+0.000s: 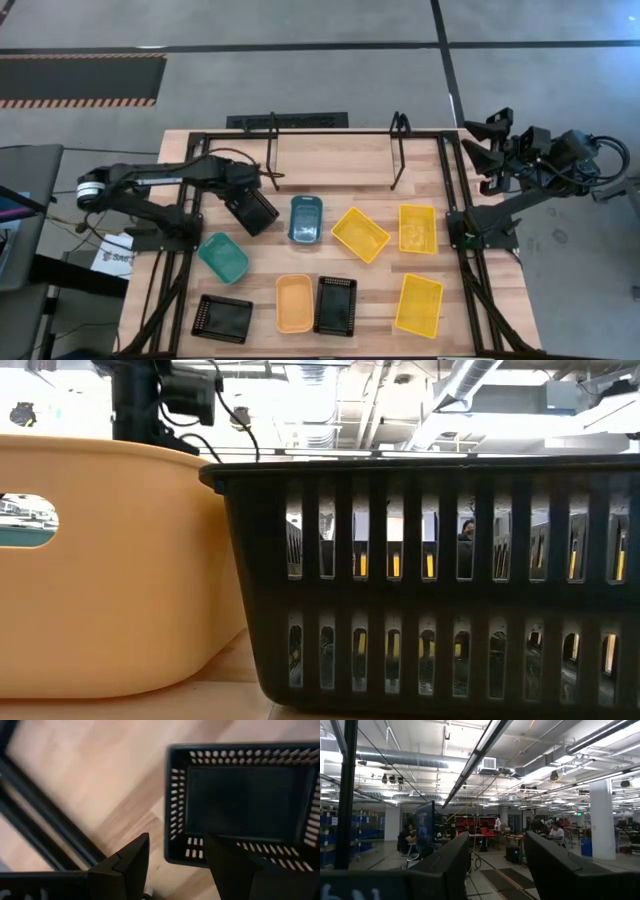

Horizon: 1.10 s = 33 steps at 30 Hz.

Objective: Stack baskets on shelf by color
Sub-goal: Put the middle black bin on the shelf

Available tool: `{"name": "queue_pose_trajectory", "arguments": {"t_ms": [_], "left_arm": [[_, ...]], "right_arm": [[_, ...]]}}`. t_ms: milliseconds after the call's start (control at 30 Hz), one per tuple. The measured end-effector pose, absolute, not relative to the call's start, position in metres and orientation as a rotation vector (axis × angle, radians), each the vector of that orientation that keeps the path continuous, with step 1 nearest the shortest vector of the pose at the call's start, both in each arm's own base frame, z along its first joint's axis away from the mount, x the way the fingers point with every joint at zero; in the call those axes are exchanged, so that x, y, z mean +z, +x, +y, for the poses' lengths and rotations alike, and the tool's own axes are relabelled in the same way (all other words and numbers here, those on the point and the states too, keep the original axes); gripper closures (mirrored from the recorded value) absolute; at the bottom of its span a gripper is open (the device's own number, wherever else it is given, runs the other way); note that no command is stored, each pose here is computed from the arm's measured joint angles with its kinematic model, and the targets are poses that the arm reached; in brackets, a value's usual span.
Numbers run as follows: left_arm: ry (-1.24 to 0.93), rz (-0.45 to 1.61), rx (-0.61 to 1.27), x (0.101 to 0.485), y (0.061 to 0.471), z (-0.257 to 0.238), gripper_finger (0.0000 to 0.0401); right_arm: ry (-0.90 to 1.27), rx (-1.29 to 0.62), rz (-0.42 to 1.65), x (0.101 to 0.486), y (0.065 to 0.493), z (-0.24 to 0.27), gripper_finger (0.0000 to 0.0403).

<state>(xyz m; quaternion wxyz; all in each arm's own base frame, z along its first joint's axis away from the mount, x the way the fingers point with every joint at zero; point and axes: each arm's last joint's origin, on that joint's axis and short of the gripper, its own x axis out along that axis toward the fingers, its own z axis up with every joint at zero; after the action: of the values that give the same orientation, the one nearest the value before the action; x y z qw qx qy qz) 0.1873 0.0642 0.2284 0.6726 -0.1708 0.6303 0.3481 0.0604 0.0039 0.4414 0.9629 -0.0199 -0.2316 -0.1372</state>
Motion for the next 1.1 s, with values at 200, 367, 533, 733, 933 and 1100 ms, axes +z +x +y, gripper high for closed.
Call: {"name": "queue_pose_trajectory", "arguments": {"t_ms": [200, 367, 533, 733, 933, 1100], "left_arm": [[-0.393, 1.443, 0.834, 0.224, 0.185, 0.078, 0.0222], [-0.459, 1.463, 0.752, 0.223, 0.182, 0.086, 0.0222], [-0.459, 1.486, 0.734, 0.214, 0.178, 0.087, 0.0222], [-0.480, 1.499, 0.720, 0.197, 0.174, 0.084, 0.0222], [-0.527, 1.438, 0.698, 0.186, 0.176, 0.084, 0.0222], [-0.560, 1.394, 0.678, 0.183, 0.179, 0.084, 0.0239]], "right_arm": [[-0.031, -0.271, -0.472, 0.441, 0.060, 0.004, 0.0190], [-0.030, -0.271, -0.475, 0.443, 0.059, 0.004, 0.0191], [-0.022, -0.268, -0.471, 0.447, 0.055, 0.002, 0.0191], [-0.013, -0.264, -0.465, 0.448, 0.055, 0.002, 0.0191], [-0.011, -0.264, -0.468, 0.448, 0.054, 0.002, 0.0191], [-0.008, -0.264, -0.470, 0.448, 0.054, 0.002, 0.0193]]}}
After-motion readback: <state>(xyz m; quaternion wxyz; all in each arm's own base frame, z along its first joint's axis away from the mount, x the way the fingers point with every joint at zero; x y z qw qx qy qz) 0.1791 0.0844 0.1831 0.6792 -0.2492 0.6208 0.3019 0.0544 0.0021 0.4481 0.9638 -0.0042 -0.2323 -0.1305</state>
